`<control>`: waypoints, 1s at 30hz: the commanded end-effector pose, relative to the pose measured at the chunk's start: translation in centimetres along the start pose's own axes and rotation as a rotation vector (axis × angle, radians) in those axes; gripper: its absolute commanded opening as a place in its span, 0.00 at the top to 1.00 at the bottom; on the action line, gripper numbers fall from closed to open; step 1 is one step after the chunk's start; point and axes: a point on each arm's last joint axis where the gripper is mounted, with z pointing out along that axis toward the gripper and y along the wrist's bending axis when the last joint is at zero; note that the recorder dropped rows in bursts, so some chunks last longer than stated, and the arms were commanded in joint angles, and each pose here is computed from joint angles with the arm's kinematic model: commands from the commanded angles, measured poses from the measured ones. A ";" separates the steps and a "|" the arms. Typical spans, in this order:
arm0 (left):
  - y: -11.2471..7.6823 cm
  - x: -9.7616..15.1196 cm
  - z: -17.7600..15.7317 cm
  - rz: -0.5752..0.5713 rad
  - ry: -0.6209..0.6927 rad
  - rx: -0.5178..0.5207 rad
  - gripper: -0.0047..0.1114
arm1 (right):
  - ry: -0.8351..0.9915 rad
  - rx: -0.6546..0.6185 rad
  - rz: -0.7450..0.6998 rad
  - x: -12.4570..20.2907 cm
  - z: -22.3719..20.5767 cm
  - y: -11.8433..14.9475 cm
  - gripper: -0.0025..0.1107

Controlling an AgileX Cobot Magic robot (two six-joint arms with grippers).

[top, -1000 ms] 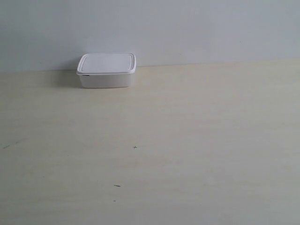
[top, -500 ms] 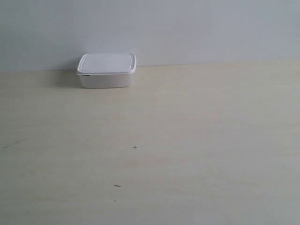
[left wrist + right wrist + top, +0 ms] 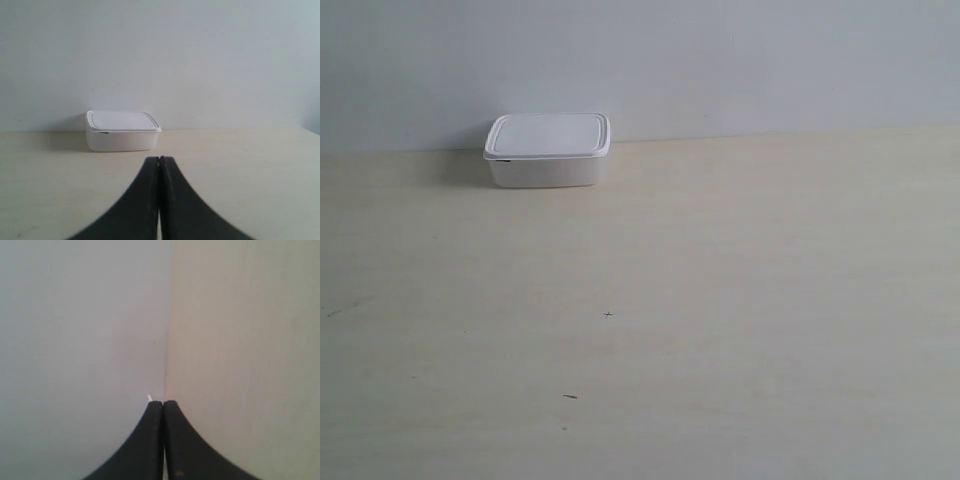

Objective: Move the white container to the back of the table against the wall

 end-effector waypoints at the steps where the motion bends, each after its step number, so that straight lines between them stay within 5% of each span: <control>1: 0.0 -0.1 0.0 -0.001 -0.008 0.002 0.96 | -0.008 0.009 -0.002 0.0 0.2 -0.6 0.98; 30: 0.0 -0.1 0.0 -0.001 -0.008 0.002 0.96 | -0.006 0.020 -0.004 0.1 0.4 -1.1 0.98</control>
